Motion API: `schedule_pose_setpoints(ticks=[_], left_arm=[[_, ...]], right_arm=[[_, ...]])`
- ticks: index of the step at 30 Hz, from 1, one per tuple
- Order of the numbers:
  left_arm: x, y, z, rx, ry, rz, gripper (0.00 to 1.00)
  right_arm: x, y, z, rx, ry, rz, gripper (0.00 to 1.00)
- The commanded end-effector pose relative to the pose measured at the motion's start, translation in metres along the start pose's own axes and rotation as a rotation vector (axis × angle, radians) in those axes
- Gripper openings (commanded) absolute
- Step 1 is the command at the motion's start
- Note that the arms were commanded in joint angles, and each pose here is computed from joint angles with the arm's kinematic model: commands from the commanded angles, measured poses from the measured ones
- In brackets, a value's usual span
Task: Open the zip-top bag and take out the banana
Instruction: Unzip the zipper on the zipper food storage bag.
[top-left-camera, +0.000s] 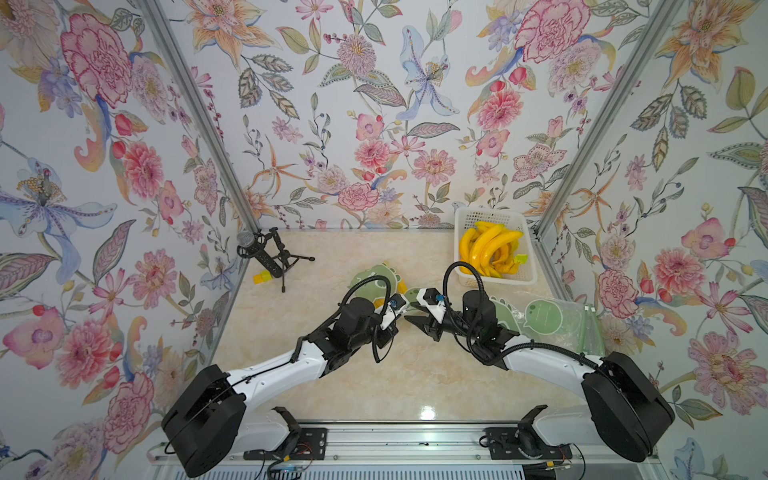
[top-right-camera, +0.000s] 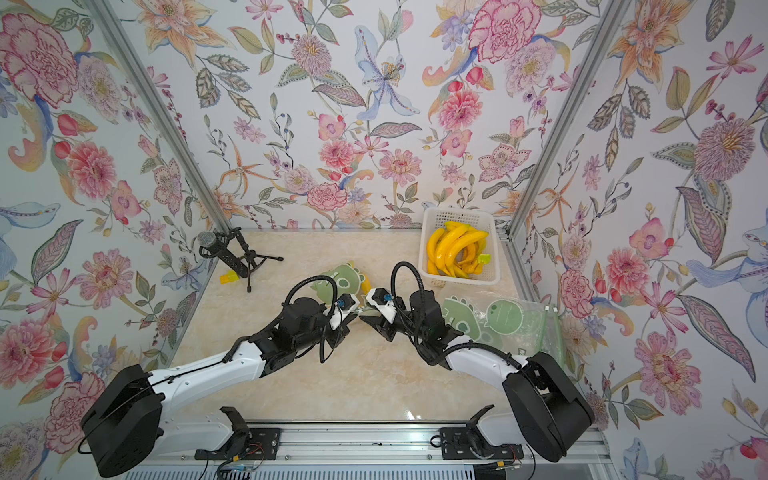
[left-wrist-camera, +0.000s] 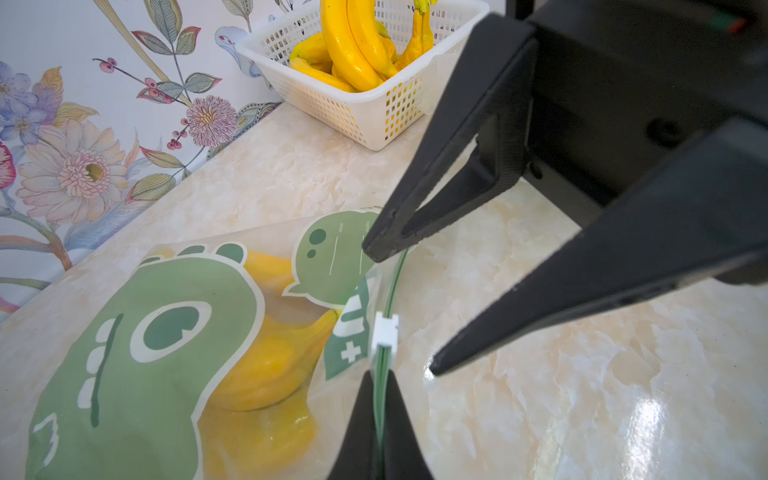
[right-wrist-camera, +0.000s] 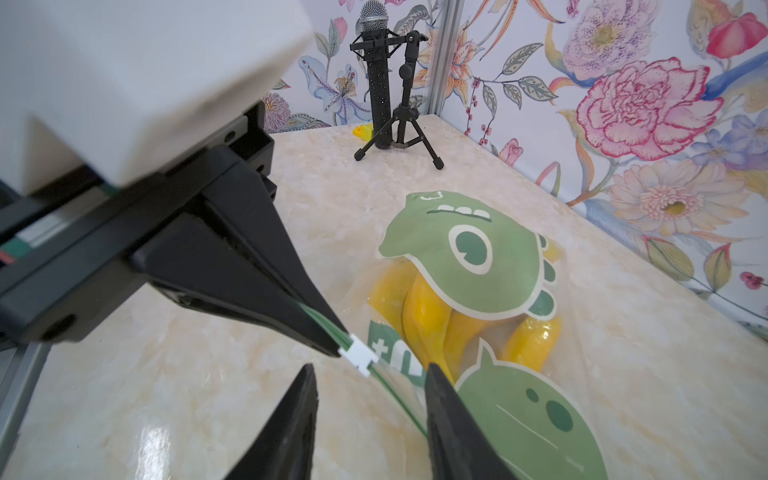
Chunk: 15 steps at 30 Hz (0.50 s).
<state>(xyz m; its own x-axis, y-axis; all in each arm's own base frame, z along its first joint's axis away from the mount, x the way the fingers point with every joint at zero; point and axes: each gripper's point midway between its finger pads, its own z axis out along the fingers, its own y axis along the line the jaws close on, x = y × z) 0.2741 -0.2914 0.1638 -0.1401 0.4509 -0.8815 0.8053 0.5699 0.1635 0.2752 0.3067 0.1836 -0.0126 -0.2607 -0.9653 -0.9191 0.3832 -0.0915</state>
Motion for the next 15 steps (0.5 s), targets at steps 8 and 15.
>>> schedule_pose_setpoints(ticks=[8,15], left_arm=[[-0.011,-0.007,0.000,0.030,-0.035,0.006,0.04],[-0.011,-0.007,0.001,0.029,-0.034,0.004,0.04]], right_arm=[[0.003,0.005,0.015,-0.074,0.019,-0.006,0.33],[0.004,0.015,0.023,-0.103,0.024,-0.002,0.25]])
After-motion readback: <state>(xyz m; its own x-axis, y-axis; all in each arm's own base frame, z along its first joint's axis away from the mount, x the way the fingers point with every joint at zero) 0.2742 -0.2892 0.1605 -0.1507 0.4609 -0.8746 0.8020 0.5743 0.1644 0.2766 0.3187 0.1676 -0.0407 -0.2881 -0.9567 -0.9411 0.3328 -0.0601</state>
